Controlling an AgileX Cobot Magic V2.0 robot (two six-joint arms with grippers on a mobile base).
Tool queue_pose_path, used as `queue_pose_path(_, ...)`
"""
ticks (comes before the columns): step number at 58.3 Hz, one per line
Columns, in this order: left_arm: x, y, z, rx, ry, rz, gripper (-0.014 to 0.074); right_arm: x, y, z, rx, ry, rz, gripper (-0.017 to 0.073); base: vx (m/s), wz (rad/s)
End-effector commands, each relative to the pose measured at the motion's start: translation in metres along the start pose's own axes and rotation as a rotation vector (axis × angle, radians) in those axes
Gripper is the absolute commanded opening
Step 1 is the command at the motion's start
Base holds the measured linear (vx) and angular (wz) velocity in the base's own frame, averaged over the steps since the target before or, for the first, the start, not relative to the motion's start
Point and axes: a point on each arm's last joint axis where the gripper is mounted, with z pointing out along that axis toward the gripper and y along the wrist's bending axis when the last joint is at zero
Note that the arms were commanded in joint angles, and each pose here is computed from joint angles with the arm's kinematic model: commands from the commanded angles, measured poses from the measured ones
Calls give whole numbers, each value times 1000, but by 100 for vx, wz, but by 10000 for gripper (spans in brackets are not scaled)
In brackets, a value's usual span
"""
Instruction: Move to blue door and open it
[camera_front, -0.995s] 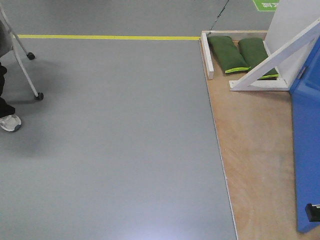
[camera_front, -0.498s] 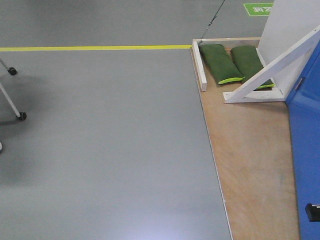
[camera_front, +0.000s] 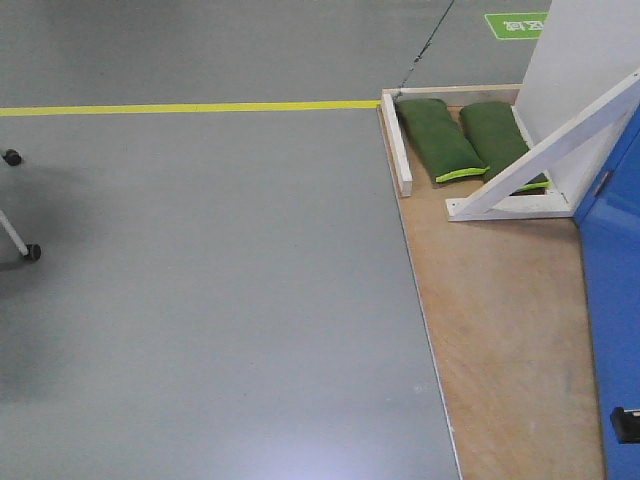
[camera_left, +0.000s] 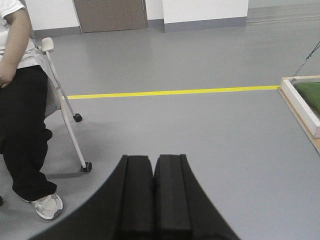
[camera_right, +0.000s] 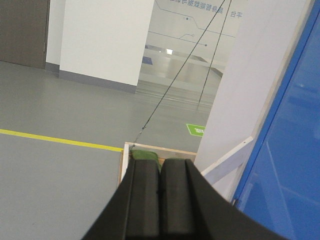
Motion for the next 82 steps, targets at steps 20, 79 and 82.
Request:
queue_pose_path(20,-7,0,-1,4,-100,-6,70,-3,-1,0,25,-74,-14,2,-4,1)
queue_pose_path(79,-7,0,-1,4,-97,-6,70,-29,-9,-2,24,-40,-22,2,-2,0)
queue_pose_path(82,-7,0,-1,4,-97,-6,70,-39,-12,0,22,-26,-28,2,0,0)
